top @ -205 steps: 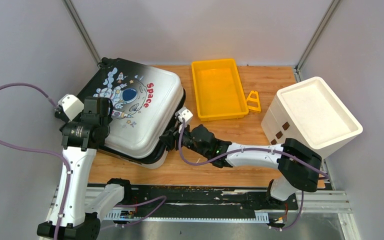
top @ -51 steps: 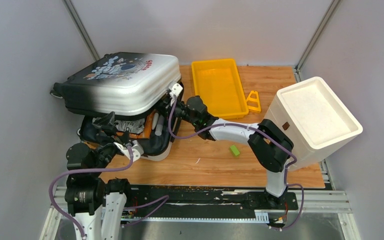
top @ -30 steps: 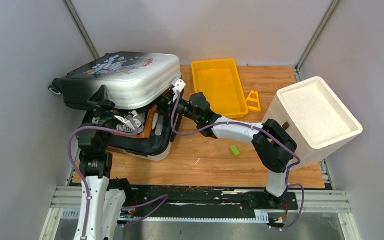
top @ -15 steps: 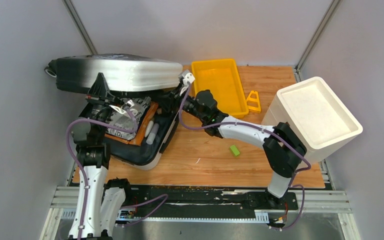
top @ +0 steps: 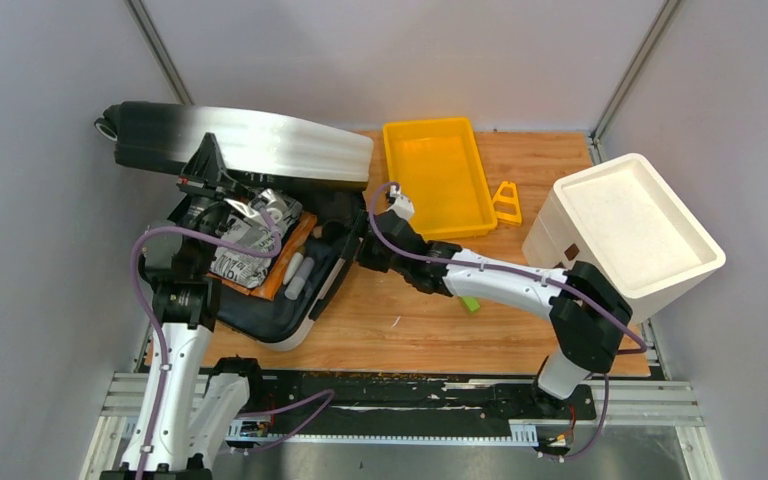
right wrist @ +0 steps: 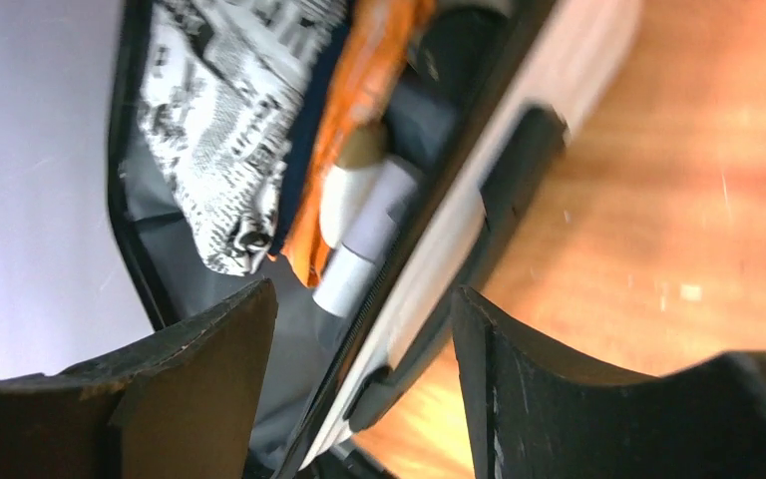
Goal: Open, take out, and arrange the luggage
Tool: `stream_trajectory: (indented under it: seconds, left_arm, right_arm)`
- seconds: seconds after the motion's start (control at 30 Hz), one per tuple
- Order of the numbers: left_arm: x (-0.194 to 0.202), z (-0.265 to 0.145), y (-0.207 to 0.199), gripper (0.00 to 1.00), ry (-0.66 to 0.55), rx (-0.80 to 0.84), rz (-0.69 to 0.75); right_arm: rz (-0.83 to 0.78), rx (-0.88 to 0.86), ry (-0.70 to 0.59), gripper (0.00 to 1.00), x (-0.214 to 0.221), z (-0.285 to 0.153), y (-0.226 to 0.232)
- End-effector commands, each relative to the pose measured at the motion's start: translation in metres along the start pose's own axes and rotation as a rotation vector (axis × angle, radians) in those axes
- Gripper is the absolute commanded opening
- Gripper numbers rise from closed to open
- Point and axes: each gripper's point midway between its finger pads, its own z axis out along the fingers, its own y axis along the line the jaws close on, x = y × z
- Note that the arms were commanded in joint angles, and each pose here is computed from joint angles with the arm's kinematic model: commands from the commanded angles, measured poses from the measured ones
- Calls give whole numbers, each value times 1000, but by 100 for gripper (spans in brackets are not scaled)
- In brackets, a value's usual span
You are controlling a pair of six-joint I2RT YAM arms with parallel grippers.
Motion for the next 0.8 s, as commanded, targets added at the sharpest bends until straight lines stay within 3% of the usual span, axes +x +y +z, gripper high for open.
stream_trajectory:
  seconds: [0.0, 0.17, 0.37, 0.57, 0.77]
  left_arm:
    - [-5, 1, 11, 0, 16, -4, 3]
    - [-3, 10, 18, 0, 70, -28, -11]
    - [-16, 18, 36, 0, 86, -46, -35]
    - [-17, 22, 50, 0, 138, -44, -55]
    - [-11, 26, 68, 0, 209, -24, -129]
  right_arm:
    - [290, 277, -10, 66, 16, -13, -11]
    - [285, 288, -11, 65, 37, 9, 4]
    - [256, 404, -30, 61, 53, 30, -31]
    - [27, 443, -107, 34, 35, 49, -56]
    - [-309, 203, -78, 7, -3, 79, -57]
